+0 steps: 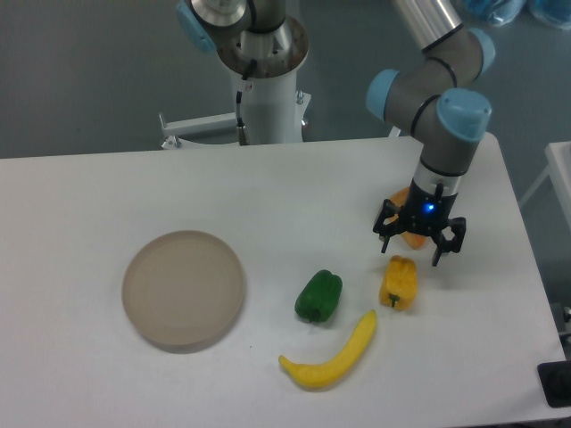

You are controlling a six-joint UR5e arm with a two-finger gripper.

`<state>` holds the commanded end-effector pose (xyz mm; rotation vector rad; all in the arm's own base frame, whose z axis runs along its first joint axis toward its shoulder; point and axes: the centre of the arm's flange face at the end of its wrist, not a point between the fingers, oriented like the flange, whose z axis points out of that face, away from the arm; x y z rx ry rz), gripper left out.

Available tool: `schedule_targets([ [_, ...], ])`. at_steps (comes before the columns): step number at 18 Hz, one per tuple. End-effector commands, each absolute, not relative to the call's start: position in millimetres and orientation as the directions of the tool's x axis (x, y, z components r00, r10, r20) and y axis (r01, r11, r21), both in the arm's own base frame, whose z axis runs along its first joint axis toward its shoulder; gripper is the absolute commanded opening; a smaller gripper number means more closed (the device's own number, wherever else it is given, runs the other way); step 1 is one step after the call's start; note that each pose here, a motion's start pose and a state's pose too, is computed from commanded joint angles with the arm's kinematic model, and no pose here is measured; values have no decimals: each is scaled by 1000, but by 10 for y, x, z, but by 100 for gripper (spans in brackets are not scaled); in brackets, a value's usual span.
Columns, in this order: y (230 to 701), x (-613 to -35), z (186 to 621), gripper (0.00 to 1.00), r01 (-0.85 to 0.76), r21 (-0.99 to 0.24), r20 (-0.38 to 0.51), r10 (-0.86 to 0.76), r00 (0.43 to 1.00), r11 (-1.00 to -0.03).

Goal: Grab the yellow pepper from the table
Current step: 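Lower the open gripper down around the yellow bell pepper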

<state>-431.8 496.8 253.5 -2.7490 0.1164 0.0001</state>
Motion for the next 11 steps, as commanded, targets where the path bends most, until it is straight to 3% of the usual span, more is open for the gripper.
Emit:
schedule_targets([
  [11,5138,-4220,2414,100,-137,-364,-22,-138,990,-921],
])
